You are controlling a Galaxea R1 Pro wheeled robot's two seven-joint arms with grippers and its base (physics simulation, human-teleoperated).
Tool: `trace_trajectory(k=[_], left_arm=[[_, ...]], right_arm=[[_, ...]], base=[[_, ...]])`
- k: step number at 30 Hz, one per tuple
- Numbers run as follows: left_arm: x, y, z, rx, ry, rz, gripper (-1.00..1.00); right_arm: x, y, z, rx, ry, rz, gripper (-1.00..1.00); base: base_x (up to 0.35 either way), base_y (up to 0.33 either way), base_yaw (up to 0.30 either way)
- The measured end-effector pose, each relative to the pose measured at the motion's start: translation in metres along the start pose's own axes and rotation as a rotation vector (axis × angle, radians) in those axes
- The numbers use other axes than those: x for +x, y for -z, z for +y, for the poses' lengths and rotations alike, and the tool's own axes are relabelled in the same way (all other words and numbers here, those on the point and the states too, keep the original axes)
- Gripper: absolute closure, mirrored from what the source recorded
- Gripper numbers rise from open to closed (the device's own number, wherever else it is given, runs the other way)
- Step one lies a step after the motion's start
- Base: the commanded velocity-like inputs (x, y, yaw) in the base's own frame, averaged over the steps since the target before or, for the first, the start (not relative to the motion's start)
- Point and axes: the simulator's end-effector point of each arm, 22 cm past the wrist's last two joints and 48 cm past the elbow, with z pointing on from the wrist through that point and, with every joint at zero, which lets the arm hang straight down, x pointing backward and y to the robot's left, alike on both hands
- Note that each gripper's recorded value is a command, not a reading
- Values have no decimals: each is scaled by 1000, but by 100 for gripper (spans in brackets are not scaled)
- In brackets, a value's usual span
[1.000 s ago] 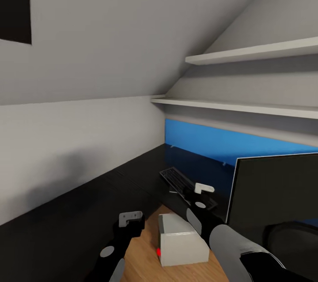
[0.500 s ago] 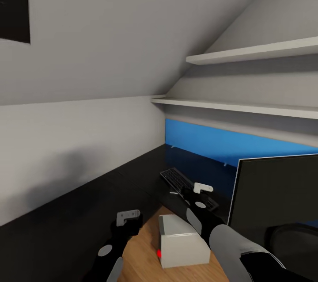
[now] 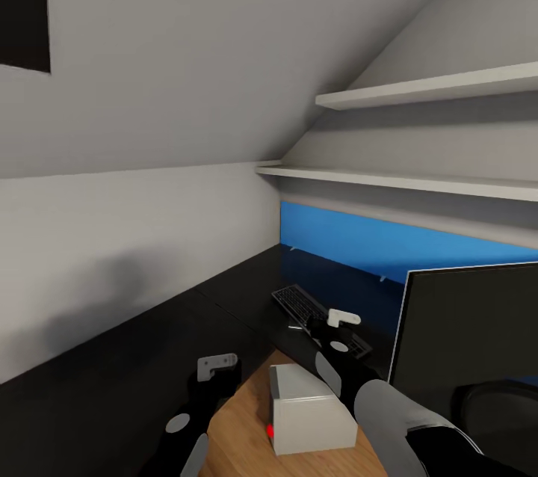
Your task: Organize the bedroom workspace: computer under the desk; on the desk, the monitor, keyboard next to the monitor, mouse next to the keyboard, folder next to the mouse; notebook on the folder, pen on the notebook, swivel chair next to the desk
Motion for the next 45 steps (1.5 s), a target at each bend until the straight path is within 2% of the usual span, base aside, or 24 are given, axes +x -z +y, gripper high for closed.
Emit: trace_trajectory(k=[28,33,35,37,45], left_arm=[[0,0,-2,4,0,0,-100],[0,0,-2,4,1,-1,-100],[0,0,-2,4,1,-1,-100],[-1,0,-2,4,1,-1,-100],[-1,1,-5,9,0,-2,-100]], right_arm=[[-3,0,0,3,-3,-1,-100],[-6,-3,2,3,14,42,-100],[-19,-6,7,-1,17,48,-100],[-39,-9,12,-6,2,45,-100],[-35,-10,12,-2,-46,79,-100]], base=[[8,0,0],[2,0,0],[0,0,0],[0,0,0],[108,0,0]])
